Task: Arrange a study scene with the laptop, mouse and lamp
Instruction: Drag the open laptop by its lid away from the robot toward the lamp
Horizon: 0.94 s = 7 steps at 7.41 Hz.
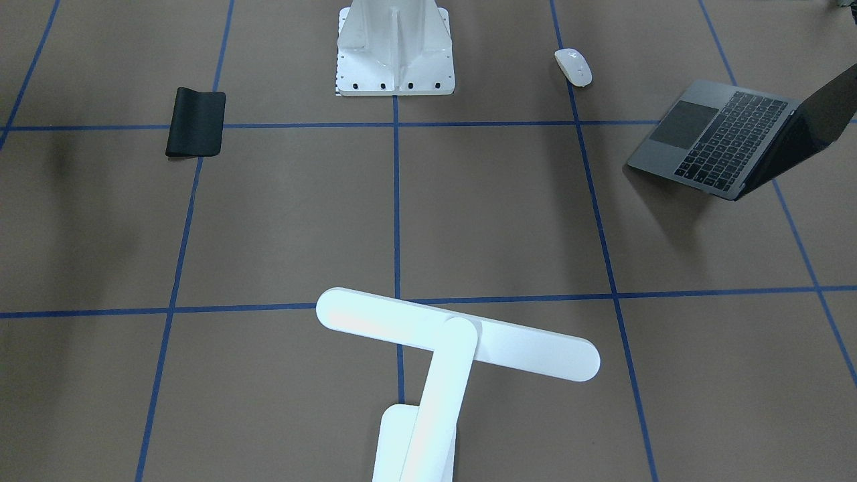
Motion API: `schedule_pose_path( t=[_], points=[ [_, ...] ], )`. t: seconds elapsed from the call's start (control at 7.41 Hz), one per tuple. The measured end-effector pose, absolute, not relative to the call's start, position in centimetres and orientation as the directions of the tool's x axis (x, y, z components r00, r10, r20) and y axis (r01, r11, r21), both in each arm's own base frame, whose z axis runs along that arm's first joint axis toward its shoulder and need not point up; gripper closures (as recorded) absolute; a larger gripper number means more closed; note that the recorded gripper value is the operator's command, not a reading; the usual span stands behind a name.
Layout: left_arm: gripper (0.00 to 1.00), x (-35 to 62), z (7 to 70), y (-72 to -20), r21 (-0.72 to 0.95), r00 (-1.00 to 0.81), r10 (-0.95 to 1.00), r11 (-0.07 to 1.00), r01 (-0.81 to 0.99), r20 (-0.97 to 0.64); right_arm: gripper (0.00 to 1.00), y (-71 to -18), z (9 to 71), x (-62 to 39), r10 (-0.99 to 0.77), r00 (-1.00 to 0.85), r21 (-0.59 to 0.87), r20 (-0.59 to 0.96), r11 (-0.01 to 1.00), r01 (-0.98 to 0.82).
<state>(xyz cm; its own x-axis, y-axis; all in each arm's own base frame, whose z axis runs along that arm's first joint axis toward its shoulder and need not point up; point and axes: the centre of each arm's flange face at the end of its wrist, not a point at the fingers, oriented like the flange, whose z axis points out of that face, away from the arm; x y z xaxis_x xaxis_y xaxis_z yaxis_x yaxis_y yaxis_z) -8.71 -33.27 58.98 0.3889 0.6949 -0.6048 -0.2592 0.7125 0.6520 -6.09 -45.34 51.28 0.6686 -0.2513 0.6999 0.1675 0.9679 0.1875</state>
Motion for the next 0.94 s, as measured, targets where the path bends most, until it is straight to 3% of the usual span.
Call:
schedule_pose_path(
  t=[0.94],
  points=[
    [0.91, -4.4, 51.3, -42.3, 0.753, 0.314, 0.821, 0.565, -0.336, -0.476, 0.0, -45.4, 51.4, -6.0, -0.248, 0.671, 0.184, 0.699, 0.969, 0.167]
  ],
)
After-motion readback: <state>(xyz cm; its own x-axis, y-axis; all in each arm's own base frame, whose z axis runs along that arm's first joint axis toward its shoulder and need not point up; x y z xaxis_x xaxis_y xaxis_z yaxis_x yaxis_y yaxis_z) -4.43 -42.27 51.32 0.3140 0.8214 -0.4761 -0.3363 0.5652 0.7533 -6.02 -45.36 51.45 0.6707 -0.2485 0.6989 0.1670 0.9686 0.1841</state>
